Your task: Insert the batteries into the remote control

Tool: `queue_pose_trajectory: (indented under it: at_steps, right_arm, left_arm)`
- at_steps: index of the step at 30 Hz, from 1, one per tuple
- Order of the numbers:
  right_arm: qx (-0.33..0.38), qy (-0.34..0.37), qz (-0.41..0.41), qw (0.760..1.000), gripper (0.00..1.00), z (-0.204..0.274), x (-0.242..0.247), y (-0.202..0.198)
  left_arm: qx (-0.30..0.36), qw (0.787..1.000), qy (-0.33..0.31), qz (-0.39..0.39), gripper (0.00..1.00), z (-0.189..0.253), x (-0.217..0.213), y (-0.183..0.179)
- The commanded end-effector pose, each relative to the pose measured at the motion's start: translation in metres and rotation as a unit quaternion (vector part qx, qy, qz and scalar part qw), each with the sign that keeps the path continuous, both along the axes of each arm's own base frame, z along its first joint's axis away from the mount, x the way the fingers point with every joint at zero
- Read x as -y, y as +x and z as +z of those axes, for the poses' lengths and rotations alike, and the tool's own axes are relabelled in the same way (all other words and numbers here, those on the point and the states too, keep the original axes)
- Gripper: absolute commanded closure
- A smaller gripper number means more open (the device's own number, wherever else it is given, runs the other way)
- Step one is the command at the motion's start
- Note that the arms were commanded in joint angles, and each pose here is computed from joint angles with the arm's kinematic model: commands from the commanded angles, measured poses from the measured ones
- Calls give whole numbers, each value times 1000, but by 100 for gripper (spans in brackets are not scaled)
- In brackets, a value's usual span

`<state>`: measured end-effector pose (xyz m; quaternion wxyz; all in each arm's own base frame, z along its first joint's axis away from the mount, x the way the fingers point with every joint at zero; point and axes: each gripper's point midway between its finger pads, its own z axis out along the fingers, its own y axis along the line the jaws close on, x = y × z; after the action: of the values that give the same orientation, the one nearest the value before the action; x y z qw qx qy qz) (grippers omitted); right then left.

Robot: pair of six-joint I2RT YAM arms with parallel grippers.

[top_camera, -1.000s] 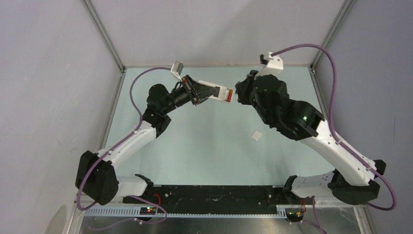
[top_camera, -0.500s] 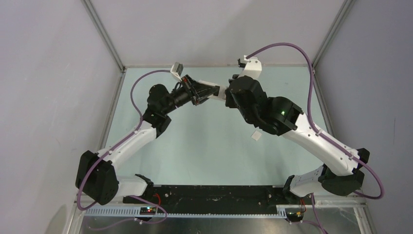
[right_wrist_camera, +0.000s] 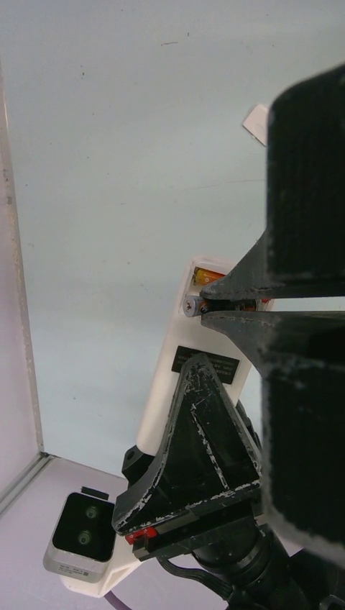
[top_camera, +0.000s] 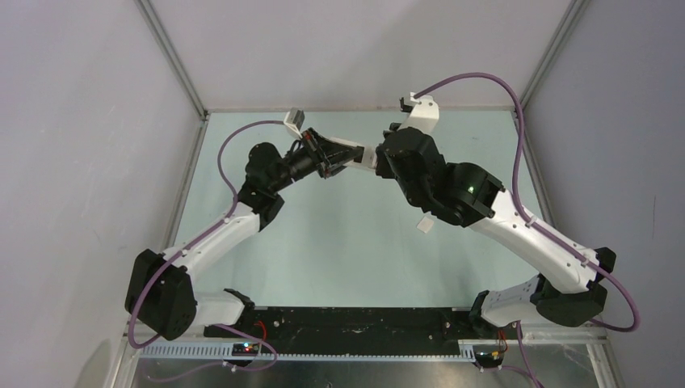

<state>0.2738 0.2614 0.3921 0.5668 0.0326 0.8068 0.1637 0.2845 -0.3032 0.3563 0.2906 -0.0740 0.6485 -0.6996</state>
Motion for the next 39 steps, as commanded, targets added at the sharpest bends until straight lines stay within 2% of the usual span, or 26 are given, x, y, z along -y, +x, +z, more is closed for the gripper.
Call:
queue_pose_trajectory:
  at_steps: [1,18,28,39]
  right_arm:
    - [21,37,-15,999,100,18,6,0]
    - [8,28,-37,999,100,-6,-2,9]
    - [-23,22,-29,999,100,-22,1,0]
    - [-56,47,-23,997,100,-32,-5,-9]
  left_arm:
    - [35,999,-30,-2,100,28,-5,-11]
    - [31,999,-38,-6,100,32,-7,-16]
    - [27,999,-47,7,100,29,-8,-8]
    - [33,998,-49,13,100,30,-8,-4]
